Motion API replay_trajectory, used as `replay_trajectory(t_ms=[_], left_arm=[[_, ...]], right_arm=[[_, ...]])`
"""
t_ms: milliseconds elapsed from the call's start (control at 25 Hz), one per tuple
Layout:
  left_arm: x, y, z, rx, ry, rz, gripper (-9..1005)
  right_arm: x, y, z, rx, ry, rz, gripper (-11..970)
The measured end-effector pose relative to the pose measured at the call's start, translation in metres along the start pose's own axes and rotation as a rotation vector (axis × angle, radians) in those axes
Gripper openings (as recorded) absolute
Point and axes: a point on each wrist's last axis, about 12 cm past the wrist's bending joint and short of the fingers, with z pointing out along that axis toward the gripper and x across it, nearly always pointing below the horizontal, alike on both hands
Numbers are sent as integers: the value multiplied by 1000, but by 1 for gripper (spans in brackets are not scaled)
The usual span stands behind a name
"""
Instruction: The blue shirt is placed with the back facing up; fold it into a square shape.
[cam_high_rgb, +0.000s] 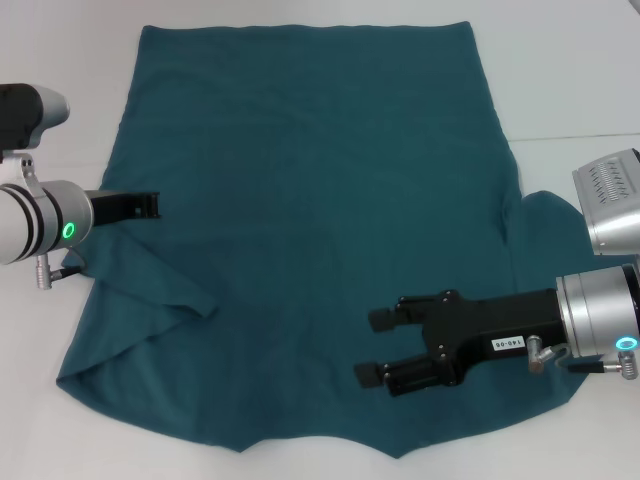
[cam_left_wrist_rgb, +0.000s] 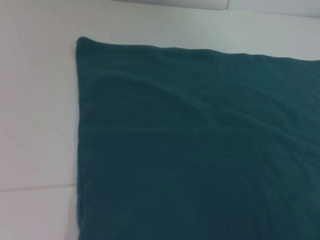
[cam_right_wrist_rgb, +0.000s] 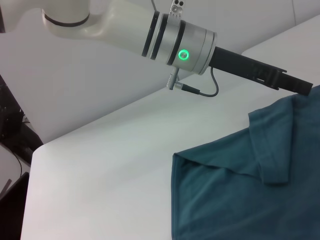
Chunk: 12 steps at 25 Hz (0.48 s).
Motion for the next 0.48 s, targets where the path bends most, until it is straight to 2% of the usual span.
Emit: replay_trajectory(t_ms=[120,320,400,440,480], left_arm=[[3,3,-1,-9,4,5,73],[17,34,-14,-52,20,-82,75],[17,34,-14,-52,20,-82,76],[24,52,-23,-75,32,-129,76],[26,56,-26,-78,38,-132,117]], right_arm=[[0,0,0,1,0,1,914],[1,0,-1,3,-1,6,914],[2,0,-2,4,-3,7,914],[2,0,-2,4,-5,7,914],[2,0,-2,4,-8,7,914]])
